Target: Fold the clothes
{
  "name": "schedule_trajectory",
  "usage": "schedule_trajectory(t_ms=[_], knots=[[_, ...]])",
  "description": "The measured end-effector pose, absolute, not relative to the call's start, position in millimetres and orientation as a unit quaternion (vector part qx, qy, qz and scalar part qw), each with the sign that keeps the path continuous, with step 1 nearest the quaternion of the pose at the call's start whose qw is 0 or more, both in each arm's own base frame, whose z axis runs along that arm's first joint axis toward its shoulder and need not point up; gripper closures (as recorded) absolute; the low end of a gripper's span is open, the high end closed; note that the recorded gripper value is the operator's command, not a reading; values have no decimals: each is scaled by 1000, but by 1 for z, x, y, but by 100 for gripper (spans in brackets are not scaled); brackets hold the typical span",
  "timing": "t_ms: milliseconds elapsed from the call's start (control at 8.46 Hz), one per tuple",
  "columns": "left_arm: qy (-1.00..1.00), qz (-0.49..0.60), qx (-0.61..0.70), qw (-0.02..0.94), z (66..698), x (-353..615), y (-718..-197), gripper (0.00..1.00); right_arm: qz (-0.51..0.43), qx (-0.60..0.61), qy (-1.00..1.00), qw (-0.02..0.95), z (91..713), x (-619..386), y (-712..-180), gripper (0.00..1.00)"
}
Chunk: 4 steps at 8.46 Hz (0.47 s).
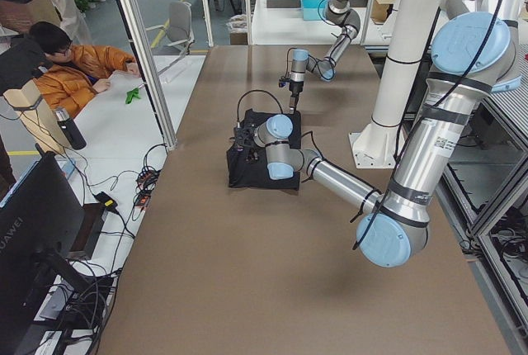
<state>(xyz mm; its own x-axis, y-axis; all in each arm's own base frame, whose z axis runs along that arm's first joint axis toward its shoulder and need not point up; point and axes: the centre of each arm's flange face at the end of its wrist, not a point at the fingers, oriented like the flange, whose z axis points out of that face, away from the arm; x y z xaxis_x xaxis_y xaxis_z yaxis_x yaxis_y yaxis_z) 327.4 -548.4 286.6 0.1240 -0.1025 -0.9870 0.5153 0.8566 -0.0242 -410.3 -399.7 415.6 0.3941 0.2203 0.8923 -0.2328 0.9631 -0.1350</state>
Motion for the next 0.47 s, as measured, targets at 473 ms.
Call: schedule_trajectory(t_ms=[473], knots=[[624,-218,171,730,288,327,-550,6,133,4,-534,835,415,-411,-398,100]])
